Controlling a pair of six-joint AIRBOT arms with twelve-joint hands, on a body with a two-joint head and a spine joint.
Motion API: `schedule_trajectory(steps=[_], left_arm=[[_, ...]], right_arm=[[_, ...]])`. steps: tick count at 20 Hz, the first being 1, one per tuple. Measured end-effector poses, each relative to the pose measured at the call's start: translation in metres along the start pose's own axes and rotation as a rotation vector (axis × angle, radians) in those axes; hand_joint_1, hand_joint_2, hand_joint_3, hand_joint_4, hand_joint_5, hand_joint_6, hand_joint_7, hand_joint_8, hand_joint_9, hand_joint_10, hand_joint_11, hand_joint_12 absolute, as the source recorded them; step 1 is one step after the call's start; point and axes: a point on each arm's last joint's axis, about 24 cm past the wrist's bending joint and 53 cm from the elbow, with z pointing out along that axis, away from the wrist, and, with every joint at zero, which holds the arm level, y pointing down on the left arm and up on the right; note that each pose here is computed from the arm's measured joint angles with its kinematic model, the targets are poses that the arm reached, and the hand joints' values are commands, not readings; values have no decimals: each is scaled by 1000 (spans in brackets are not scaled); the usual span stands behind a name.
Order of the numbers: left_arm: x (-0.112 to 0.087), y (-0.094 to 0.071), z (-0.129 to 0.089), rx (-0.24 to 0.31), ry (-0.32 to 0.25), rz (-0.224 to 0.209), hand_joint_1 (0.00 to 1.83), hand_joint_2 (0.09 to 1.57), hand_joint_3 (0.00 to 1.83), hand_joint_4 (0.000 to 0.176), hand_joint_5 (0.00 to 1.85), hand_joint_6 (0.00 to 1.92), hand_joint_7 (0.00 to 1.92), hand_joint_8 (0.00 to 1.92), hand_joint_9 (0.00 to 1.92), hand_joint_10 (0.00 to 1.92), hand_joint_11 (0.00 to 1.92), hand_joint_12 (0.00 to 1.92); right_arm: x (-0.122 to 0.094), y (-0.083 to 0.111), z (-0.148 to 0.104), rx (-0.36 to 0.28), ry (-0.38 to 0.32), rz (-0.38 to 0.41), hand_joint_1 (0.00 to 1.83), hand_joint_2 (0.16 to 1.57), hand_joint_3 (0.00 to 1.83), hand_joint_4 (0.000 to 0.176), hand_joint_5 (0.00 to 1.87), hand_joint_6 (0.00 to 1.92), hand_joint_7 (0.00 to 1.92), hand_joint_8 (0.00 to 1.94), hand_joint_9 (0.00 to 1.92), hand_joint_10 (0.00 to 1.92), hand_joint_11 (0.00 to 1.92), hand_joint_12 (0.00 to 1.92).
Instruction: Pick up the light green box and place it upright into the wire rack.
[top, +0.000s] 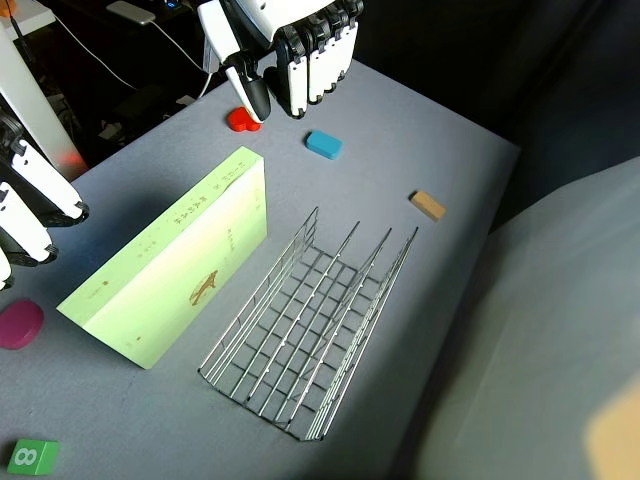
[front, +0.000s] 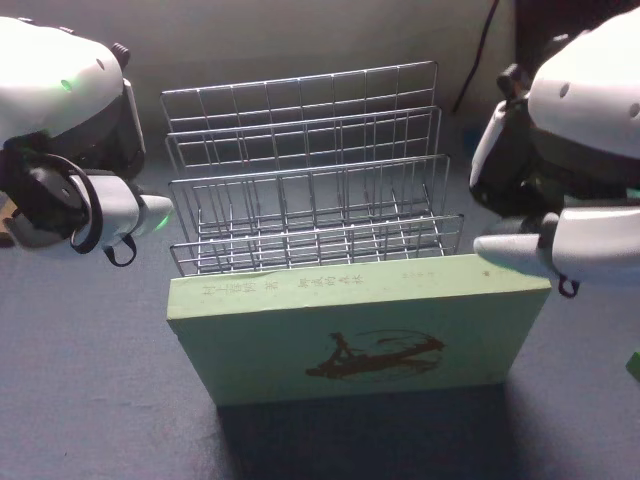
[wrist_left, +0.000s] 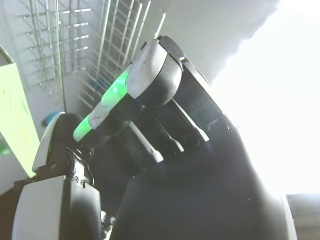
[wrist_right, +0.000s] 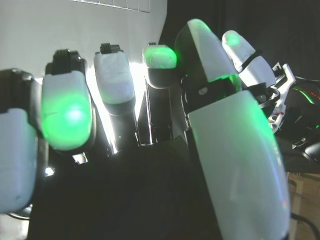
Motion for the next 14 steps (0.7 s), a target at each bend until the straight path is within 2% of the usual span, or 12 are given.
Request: schedule_trajectory(steps=[1,3,4,7,10,14], left_arm=[[0,1,-1,-7,0,5,176,1234,31,111,369,10,368,4,305,19,0,962],[2,0,-1,-3,6,2,142,1449,16,113,373,0,371,0,340,5,0,980],[2,-1,-1,0,5,7,158,1474,13,112,373,0,366,1,345,5,0,986],[1,2,0,-9,5,19,154,1384,0,116,353,0,339,0,334,0,0,932],[-4,12,6,-26,-4,33,198,1325,0,133,350,0,323,0,314,0,0,913],[-15,27,15,-43,-20,54,149,1408,16,137,359,3,347,6,329,5,0,931]], right_arm=[[3,-2,1,11,10,1,222,1080,26,26,242,10,297,3,225,24,0,829],[5,-1,2,16,18,-1,221,1088,10,25,245,3,298,0,238,14,0,852],[5,0,2,13,17,-4,231,1084,7,25,256,7,307,4,248,16,0,852],[10,5,4,6,34,8,248,1078,2,22,254,3,304,1,250,11,0,838],[11,12,8,-3,42,28,272,1066,0,16,251,1,295,0,248,6,0,815],[14,23,21,-3,60,61,467,988,0,5,264,6,286,0,245,3,0,801]])
